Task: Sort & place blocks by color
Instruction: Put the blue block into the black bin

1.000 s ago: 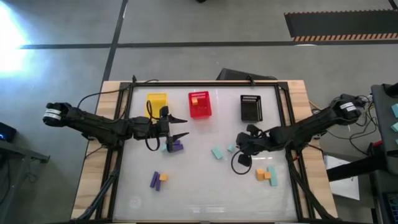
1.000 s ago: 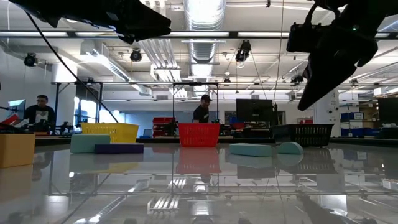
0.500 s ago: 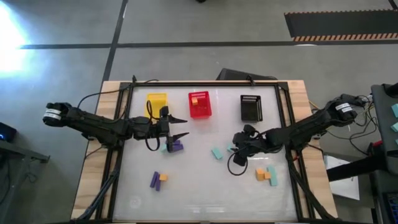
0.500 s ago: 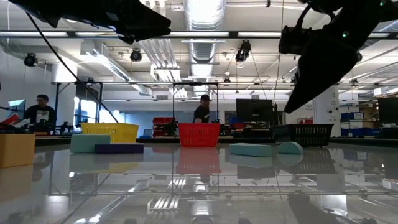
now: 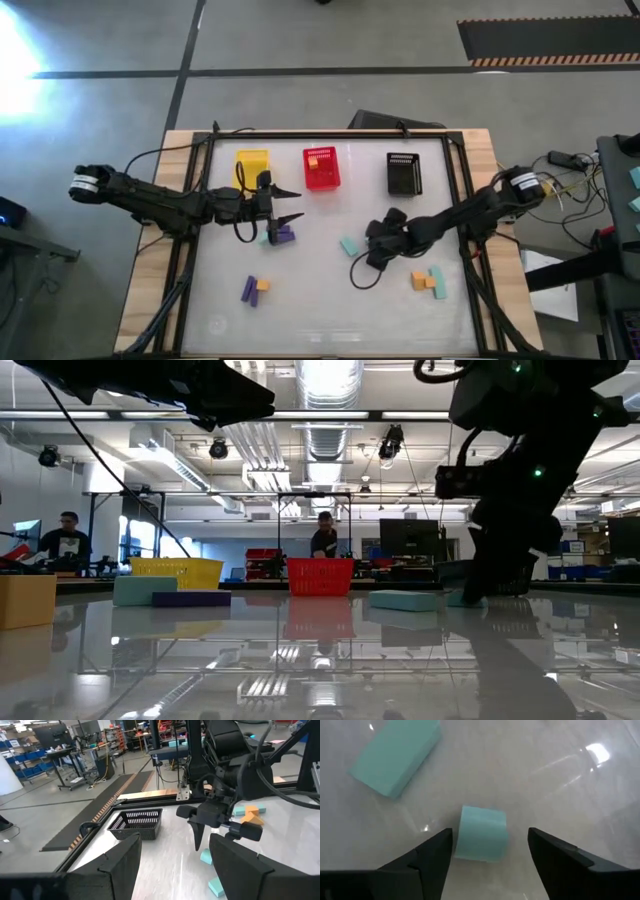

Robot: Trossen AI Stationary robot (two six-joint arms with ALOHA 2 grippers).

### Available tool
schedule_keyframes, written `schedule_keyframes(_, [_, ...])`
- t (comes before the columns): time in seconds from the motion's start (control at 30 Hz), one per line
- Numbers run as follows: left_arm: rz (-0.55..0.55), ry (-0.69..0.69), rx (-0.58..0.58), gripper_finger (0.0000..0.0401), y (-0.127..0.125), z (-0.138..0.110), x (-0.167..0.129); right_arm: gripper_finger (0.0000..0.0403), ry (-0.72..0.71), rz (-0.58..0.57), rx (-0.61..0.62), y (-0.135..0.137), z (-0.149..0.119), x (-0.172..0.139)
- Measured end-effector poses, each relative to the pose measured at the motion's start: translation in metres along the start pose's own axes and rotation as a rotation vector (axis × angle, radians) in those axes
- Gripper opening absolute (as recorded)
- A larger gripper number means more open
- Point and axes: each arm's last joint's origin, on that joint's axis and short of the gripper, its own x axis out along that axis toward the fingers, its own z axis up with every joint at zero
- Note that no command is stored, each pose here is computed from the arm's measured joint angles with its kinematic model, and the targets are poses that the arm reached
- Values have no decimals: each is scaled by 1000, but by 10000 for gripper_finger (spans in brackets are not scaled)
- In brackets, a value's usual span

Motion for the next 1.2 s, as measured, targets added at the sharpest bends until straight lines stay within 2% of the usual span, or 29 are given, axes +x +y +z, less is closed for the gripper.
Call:
schedule_keyframes(0.13, [0,0,0,219,0,0,0,206,7,0,0,1,0,2])
schedule_keyframes(0.37, [-1,3,1,219,0,-1,0,115,4,29,11,1,2,-3])
schedule_keyframes(0.6, [-2,3,-2,219,0,-1,0,115,2,71,38,-1,7,-12])
schedule_keyframes(0.83, [-2,3,-26,219,0,-1,0,115,-1,60,104,-15,35,-41])
schedule_keyframes(0.97, [-2,3,-26,219,0,-1,0,115,15,10,179,-36,57,-60])
schedule_keyframes(1.2, [-3,3,-26,219,-1,-1,0,115,50,-116,321,-99,76,-72])
